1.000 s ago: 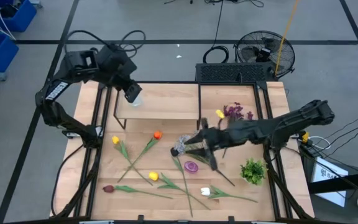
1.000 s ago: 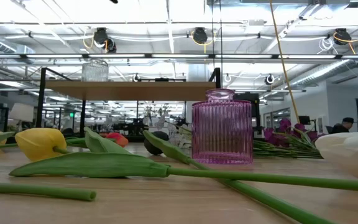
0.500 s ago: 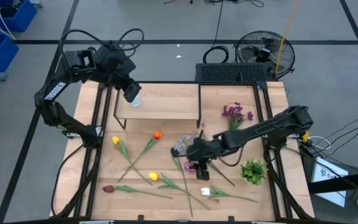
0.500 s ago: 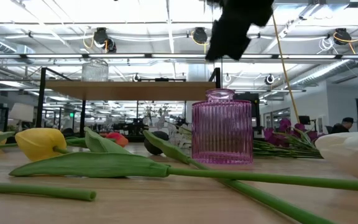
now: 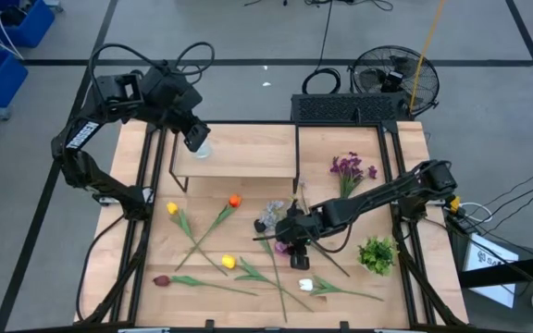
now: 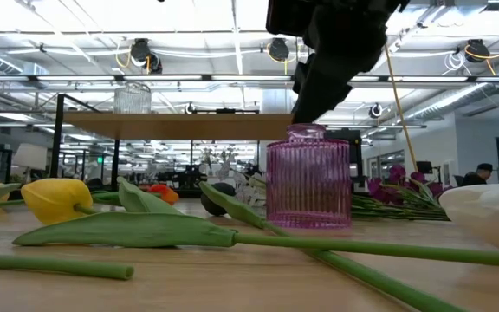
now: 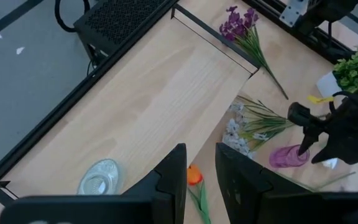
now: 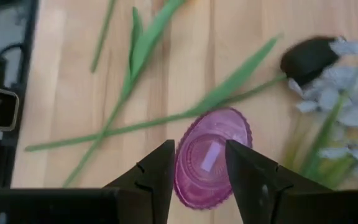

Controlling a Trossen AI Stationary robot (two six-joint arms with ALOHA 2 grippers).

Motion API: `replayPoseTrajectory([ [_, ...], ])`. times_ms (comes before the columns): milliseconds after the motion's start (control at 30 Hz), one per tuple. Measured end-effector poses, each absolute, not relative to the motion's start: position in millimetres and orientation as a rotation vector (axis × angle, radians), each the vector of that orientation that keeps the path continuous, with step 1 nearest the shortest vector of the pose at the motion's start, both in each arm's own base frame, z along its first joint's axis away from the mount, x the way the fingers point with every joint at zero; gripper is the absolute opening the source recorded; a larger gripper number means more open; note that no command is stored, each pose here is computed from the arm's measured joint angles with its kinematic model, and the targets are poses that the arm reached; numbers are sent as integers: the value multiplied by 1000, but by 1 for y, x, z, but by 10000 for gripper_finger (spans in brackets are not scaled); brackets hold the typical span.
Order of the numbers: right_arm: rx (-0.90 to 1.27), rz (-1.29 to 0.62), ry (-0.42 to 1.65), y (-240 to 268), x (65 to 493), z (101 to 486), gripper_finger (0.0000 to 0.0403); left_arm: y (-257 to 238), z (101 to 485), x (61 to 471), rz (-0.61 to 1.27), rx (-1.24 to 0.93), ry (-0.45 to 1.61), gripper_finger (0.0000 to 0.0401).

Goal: Pick and place flowers into a vace then onto a shelf
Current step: Put the violet vase on the shelf

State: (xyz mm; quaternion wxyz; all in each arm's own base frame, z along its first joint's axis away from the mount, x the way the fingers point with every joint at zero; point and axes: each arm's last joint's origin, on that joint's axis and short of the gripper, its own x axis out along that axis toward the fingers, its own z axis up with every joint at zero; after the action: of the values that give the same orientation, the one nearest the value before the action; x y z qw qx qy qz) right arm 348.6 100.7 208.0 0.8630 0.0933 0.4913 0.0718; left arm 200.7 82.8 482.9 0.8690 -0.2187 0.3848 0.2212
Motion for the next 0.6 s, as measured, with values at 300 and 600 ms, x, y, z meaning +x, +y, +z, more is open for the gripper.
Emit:
replayPoseTrajectory([
  [300, 154, 77, 1036, 95, 346, 209, 137, 82, 483, 201, 449, -434, 811, 88],
  [600, 107, 65, 1034, 91, 345, 198, 137, 82, 483, 201, 450, -431, 811, 88],
])
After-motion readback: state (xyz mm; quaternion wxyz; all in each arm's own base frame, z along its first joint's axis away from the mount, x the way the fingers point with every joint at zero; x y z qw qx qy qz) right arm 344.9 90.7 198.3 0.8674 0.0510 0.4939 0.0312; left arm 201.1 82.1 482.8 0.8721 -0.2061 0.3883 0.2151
